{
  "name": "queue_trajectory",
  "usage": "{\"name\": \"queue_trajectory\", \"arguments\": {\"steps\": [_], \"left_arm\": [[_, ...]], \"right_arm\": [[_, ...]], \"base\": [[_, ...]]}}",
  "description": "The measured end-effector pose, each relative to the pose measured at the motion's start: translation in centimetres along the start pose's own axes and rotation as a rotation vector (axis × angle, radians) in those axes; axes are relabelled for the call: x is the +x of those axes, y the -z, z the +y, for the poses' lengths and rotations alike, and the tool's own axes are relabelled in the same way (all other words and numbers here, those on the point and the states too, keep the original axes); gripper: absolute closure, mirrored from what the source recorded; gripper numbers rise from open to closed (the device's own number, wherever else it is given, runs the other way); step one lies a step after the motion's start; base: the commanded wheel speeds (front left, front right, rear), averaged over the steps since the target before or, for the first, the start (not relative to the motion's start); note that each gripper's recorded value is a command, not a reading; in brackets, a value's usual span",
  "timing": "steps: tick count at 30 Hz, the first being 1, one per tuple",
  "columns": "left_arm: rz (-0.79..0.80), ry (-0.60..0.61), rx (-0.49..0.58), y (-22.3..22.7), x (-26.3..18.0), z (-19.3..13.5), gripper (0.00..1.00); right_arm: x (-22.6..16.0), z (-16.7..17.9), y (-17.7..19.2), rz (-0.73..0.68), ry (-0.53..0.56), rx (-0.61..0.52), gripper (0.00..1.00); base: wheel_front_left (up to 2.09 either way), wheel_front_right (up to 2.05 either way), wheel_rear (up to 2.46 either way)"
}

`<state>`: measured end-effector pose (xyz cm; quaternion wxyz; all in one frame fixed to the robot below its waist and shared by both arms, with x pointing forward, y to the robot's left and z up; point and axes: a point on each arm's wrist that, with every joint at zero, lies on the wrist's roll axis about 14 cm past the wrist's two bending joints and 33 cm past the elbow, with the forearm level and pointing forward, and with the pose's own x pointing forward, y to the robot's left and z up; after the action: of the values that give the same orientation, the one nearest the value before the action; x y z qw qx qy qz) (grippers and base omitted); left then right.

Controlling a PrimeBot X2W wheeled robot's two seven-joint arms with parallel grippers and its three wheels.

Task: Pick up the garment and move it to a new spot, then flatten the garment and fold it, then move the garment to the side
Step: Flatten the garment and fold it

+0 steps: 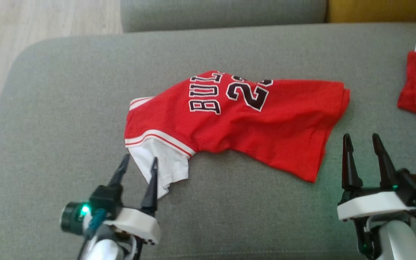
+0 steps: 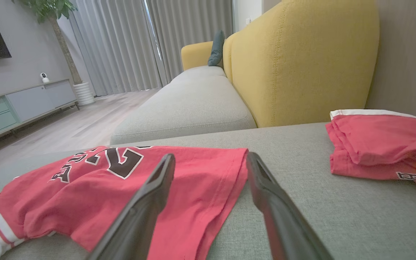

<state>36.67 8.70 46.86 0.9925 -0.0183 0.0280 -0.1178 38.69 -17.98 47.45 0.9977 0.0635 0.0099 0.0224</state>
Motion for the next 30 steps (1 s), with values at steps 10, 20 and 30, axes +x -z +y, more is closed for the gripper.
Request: {"name": "queue_trajectory", "arguments": {"steps": [10, 20, 30], "left_arm": [[-0.03, -0.133, -0.034, -0.9, -2.8, 2.5, 0.0], [-0.033, -0.152, -0.058, -0.9, -3.2, 2.8, 0.0], [0.006, -0.139, -0.052, 0.4, -3.1, 2.6, 0.0]], "right_arm": [[-2.2, 0.8, -0.2, -0.005, -0.02, 0.012, 0.0], [-2.4, 1.5, -0.3, -0.007, -0.039, 0.02, 0.0], [-2.2, 1.5, 0.3, 0.01, -0.039, 0.021, 0.0]], "base": [[0.0, 0.0, 0.0], [0.0, 0.0, 0.0], [0.0, 0.0, 0.0]]}}
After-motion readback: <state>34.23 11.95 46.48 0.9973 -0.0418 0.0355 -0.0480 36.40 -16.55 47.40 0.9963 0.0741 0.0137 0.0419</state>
